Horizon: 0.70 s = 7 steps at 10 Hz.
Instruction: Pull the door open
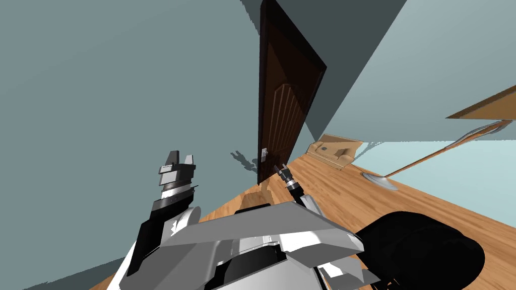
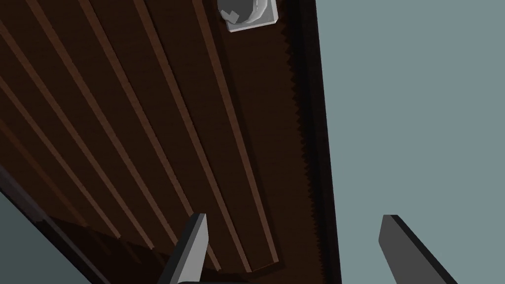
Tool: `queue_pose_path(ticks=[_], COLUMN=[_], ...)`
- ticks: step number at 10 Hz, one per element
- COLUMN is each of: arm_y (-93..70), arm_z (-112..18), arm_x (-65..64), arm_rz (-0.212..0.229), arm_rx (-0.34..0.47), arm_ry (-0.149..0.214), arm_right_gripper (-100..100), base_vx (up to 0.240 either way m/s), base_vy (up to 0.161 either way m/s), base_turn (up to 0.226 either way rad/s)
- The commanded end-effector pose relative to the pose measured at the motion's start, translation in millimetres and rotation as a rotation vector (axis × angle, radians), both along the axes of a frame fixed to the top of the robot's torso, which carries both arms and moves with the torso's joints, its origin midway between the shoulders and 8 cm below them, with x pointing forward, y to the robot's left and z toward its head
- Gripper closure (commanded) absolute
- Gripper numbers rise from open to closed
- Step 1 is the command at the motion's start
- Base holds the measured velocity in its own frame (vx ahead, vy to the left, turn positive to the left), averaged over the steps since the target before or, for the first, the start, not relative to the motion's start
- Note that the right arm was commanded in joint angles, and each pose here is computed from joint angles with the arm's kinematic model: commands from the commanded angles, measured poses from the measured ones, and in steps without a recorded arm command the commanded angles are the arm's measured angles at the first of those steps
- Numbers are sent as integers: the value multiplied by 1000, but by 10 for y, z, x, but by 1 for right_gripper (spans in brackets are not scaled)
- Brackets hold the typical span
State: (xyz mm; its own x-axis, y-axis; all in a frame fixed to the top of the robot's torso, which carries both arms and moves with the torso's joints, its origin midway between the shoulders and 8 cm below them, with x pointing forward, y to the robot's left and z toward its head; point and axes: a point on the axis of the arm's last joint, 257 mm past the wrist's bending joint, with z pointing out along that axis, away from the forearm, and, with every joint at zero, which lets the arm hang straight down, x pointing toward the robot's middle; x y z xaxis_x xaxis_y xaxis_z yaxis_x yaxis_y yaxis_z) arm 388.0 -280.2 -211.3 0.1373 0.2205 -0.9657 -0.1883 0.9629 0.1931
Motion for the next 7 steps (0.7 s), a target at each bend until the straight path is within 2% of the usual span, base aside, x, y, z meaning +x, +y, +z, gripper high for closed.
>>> queue_pose_path(ticks=[1,2,7], arm_y=[3,21,110], arm_z=[-123,-238,-608], arm_x=[-19,-36,-106], arm_rz=[-1,-1,4], arm_rx=[-42,-76,-173], arm_ry=[20,39,99], arm_right_gripper=[-100,-100,-100], base_vx=[89,92,101], base_vy=[-129,-139,-106], base_turn=[164,248,164])
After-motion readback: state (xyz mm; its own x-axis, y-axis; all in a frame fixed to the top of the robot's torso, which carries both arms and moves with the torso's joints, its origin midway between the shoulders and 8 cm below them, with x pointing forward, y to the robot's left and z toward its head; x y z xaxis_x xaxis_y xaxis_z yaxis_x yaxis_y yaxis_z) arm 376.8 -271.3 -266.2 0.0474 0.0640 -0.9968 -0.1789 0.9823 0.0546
